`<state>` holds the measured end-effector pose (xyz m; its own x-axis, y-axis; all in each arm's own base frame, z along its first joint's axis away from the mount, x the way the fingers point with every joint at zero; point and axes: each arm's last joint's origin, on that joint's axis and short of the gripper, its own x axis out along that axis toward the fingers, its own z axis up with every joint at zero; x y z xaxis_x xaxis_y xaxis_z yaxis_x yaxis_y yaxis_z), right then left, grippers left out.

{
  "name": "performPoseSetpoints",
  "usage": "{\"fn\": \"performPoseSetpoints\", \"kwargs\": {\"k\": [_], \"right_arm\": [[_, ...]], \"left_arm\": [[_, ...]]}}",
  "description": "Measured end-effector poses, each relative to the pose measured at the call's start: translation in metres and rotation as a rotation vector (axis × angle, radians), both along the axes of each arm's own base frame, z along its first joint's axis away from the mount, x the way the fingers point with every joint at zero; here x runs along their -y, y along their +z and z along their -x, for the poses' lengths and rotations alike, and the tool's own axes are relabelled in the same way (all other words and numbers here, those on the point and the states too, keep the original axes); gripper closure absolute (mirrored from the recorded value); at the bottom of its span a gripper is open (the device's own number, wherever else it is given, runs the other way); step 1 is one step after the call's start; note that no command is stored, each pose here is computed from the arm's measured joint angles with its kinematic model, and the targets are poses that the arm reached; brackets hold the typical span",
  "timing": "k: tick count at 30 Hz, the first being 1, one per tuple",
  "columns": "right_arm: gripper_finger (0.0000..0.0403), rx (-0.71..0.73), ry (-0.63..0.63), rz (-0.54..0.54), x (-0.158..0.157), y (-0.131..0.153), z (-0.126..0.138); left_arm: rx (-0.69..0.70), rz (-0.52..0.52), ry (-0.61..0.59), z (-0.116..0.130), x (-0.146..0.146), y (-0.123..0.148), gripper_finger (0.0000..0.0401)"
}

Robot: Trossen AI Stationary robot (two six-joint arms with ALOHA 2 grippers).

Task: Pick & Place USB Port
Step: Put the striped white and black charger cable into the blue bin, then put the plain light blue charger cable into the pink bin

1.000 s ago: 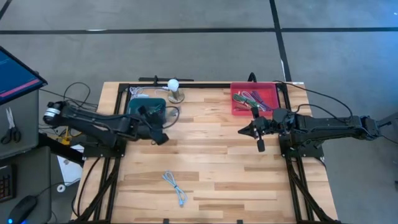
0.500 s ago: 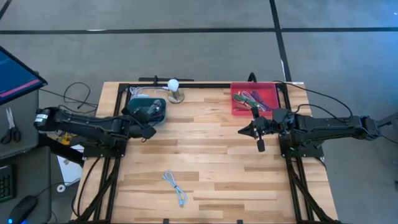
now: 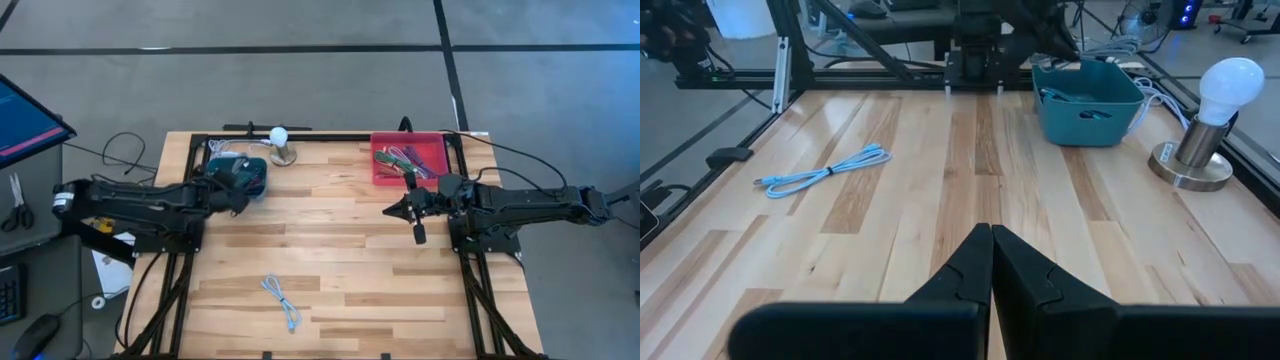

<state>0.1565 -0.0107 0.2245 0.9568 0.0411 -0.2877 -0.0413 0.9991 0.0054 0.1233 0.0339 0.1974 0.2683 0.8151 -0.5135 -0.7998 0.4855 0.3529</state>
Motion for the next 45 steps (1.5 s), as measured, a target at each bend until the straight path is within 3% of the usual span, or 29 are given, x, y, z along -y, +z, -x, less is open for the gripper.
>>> {"fn": "performPoseSetpoints", "kwargs": {"k": [9,20,35,40,45], "right_arm": [[0.0403,0.0,0.0,0.0,0.0,0.0,0.0],[0.0403,0.001,0.0,0.0,0.0,0.0,0.0],[0.0403,0.001,0.0,0.0,0.0,0.0,0.0],[0.0403,0.001,0.0,0.0,0.0,0.0,0.0],[0.0403,0.002,0.0,0.0,0.0,0.0,0.0]], "left_arm": [[-0.044,0.07,0.043,-0.001,-0.01,-0.024,0.0389],[-0.036,0.063,0.069,-0.003,-0.015,-0.023,0.0381],[0.004,0.048,0.074,-0.006,-0.016,-0.021,0.0299],[-0.014,-0.047,0.01,-0.014,-0.019,-0.014,0.0288],[0.115,-0.117,-0.066,-0.027,-0.021,0.001,0.0286]]}}
